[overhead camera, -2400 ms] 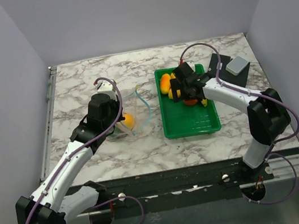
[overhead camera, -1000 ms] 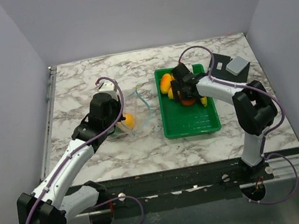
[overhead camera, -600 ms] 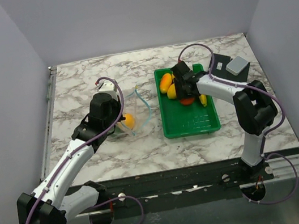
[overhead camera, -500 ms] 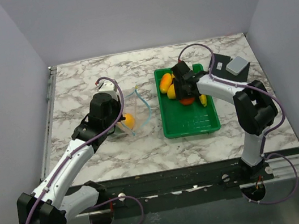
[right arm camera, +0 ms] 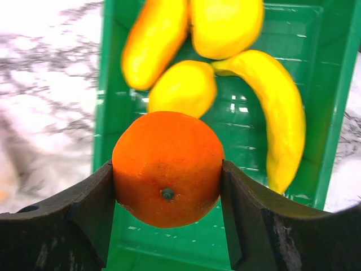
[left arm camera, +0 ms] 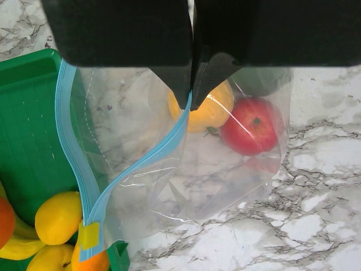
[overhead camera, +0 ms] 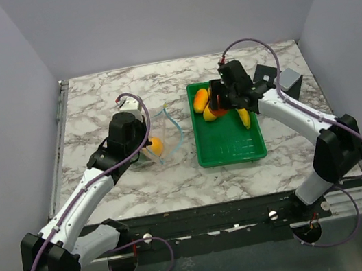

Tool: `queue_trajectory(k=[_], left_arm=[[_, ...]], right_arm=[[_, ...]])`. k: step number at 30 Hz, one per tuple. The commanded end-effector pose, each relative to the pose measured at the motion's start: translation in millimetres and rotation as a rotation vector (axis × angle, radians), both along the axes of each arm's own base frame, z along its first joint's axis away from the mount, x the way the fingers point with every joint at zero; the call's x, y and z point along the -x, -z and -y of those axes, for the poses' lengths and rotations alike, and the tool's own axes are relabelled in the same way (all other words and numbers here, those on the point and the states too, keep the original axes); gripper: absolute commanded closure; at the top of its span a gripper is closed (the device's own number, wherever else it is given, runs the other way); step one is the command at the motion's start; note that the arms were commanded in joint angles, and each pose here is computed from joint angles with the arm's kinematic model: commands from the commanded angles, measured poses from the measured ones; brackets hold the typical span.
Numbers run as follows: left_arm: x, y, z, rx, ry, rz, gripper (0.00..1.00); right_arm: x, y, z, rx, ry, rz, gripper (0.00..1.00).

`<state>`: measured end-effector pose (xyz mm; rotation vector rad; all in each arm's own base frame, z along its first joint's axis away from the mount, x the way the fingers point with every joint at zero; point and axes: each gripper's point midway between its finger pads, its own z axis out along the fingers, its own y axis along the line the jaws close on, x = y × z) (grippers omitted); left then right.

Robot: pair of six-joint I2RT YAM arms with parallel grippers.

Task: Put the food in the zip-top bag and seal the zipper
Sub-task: Pick up the fake fruit from the bin, then place the fake fruit in the zipper food storage bag.

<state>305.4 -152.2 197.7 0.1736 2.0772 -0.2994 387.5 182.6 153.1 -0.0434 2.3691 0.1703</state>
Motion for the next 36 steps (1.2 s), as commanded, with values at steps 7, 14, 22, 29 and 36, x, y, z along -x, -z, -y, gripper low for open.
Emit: queue_trajectory(k=[7,14,22,29,36], left_arm=[[-4,0,-3,-0.010,-0.015,0.013,1.00],[-4,-1,-2,-0.005,-0.014,0.013,1.00],[-3,-3,-2,-0.001,-0.014,0.016,1.00],[-3,-6,-1,0.008,-0.011,0.023,1.00],[-1,-9,-2,0.012,-0.007,0.033,1.00]], right_arm=[[28,-87,-56,-0.313,-0.299,0.137,0.66],[53,-123,-87,-0.444,-0.464,0.183,0.66],[81,-140,-123,-0.489,-0.622,0.209,0.66],[101,-133,-159,-0.457,-0.711,0.194,0.66],[105,-112,-185,-0.409,-0.740,0.162,0.66]])
